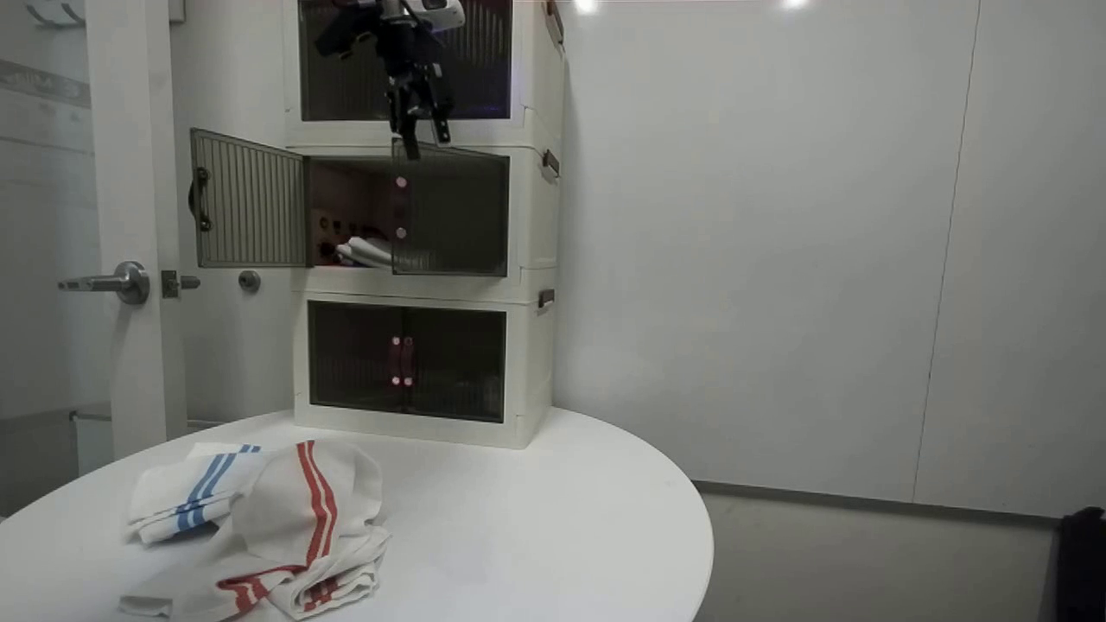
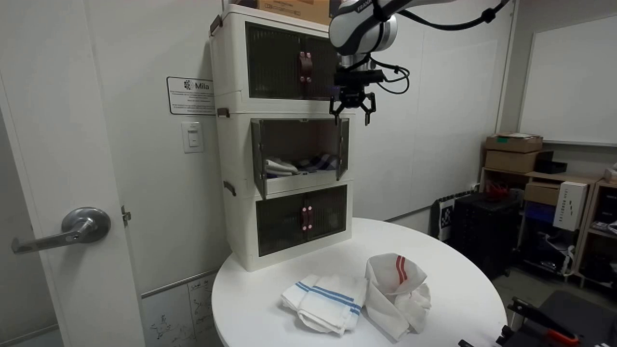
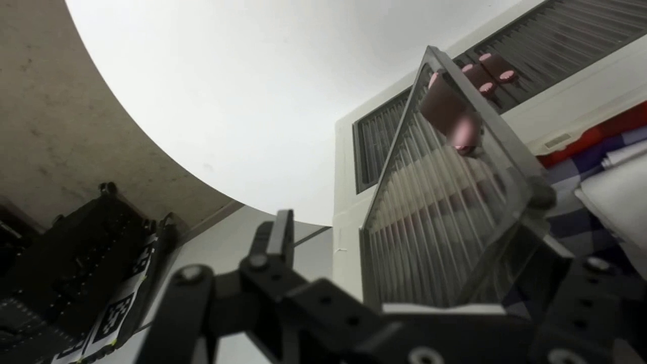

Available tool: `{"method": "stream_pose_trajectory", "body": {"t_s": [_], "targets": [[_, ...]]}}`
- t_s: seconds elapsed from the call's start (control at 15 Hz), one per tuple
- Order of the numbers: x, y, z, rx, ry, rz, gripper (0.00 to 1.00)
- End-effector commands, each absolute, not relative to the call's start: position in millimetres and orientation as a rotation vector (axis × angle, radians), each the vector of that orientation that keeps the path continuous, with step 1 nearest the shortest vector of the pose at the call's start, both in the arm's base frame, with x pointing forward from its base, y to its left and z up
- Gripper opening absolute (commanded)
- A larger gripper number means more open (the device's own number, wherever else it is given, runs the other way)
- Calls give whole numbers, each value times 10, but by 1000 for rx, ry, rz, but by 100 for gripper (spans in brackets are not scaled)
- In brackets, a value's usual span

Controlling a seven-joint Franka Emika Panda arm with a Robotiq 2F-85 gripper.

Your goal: Open the right door of the cabinet in the middle

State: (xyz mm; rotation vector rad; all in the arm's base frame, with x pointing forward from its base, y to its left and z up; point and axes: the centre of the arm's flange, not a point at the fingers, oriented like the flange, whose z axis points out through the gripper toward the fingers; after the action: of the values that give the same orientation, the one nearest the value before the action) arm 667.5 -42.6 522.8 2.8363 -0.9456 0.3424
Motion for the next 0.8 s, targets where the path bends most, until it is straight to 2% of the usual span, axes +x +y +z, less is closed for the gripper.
{"method": "stream_pose_trajectory", "body": {"t_s": [0.0, 0.4, 0.73], "targets": [[6294, -723, 5070, 2837, -904, 295, 100], [6199, -1158, 4858, 2838, -761, 244, 100], [6104, -1596, 5028, 2824, -485, 300, 100]]}}
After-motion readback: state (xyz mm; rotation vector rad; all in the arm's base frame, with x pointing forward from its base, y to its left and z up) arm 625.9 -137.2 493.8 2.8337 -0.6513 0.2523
